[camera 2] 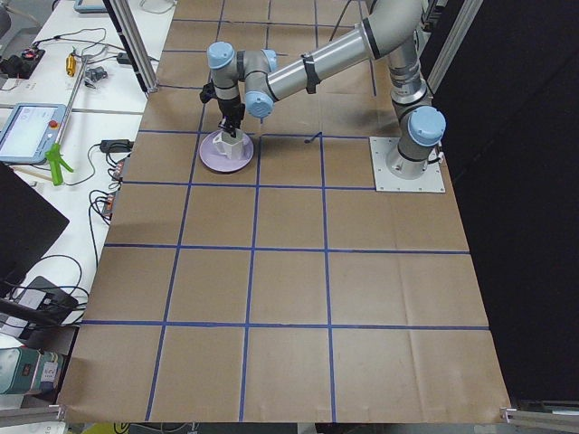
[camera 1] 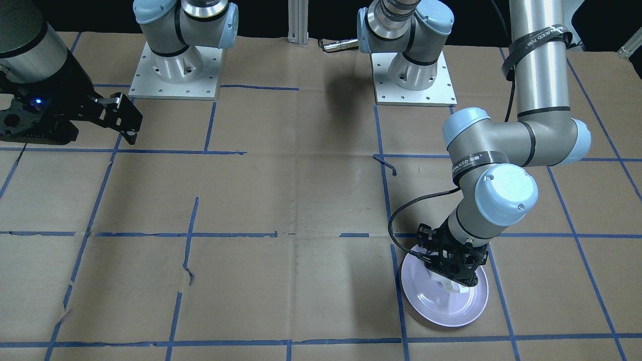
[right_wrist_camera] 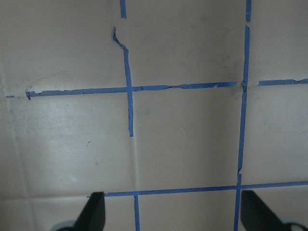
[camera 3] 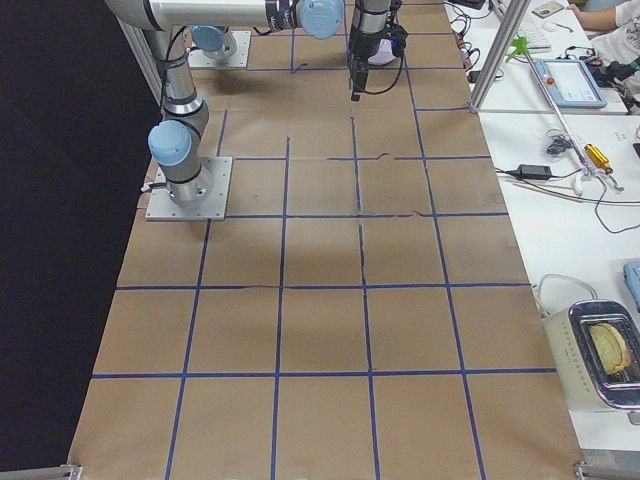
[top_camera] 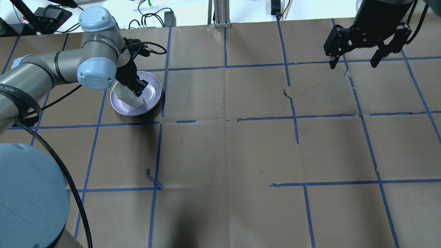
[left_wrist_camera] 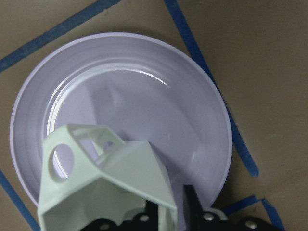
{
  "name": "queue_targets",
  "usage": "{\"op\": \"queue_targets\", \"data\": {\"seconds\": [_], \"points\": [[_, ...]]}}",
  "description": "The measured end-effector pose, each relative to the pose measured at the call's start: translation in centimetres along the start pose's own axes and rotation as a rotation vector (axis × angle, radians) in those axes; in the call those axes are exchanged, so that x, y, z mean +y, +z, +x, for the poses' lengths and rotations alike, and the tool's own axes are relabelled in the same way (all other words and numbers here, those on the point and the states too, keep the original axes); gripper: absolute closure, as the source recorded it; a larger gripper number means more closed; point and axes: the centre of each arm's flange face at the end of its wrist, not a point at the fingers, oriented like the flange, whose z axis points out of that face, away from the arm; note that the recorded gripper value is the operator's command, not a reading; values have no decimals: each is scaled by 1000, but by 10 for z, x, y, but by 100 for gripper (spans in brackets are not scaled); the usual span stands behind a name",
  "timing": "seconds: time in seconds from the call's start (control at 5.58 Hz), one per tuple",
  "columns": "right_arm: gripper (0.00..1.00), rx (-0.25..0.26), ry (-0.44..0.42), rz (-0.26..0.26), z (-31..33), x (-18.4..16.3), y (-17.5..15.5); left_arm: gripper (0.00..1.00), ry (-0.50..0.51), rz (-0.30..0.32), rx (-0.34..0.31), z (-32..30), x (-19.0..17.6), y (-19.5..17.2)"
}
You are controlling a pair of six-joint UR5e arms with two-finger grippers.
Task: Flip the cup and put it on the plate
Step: 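Lower the cup onto the plate and open the left gripper, then raise the left gripper away from the cup on the plate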
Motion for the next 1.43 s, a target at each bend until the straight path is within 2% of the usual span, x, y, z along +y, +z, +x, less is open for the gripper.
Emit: {"op": "queue_targets", "data": {"seconds": [0.18,0.36,0.72,1.07,1.43], "points": [[0,0,0,0,0,0,0,2,-24,12,-9,3,1,-19],[0,0,0,0,0,0,0,2,-90,19,-11,9,7,-46],[0,0,0,0,0,0,0,2,-257,9,23,40,35,-123],[0,0,0,0,0,0,0,2,-358,-10,36,81,64,-195],[0,0,0,0,0,0,0,2,-393,-16,34,95,79,-216]]}}
